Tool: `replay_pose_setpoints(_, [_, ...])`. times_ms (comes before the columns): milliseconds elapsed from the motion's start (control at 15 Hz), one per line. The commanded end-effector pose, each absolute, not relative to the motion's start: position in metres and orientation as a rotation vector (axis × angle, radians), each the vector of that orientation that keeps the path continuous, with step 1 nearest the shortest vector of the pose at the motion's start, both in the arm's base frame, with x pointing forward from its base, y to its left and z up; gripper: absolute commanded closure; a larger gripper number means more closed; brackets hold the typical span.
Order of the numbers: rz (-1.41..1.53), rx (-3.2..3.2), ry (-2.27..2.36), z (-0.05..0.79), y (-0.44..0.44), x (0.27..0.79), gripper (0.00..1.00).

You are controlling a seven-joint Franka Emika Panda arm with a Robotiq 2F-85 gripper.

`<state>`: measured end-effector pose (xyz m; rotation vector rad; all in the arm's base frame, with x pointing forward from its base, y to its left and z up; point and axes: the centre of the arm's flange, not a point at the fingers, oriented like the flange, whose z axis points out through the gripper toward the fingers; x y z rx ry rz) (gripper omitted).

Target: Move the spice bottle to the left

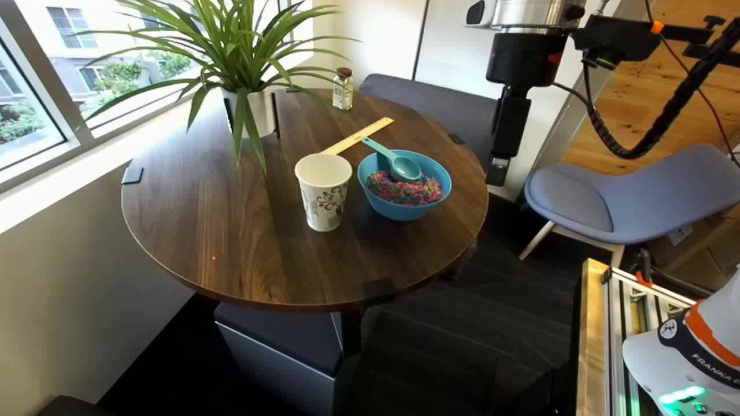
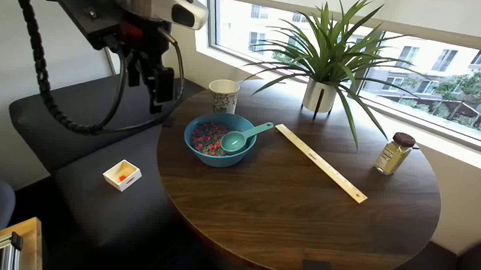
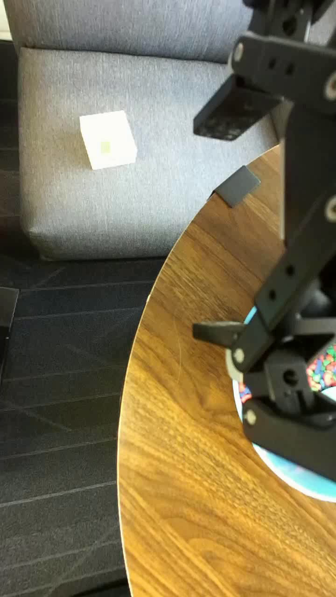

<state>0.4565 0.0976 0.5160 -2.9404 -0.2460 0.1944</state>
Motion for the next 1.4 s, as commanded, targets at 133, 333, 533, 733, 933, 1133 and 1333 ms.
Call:
replay_pose_setpoints(133, [0.194,-2.94,-0.246,0.516,0.098,0.457,0.0])
replay_pose_setpoints(333, [0.194,-2.94,-0.246,0.516,0.098,0.457,0.0])
replay_pose_setpoints(533, [0.076,-2.998,-0.222,0.527,0.079,0.475,0.0])
replay_pose_setpoints(733, [-0.064,-3.13,-0.225,0.562,0.05,0.506,0.0])
replay_pose_setpoints(933, [-0.229,-3.206,-0.153,0.595,0.019,0.542,0.0])
replay_pose_setpoints(1133, [-0.383,-3.15,0.009,0.612,-0.025,0.588,0.0])
replay_pose_setpoints(1333, [-0.447,-3.078,0.163,0.611,-0.075,0.63,0.0])
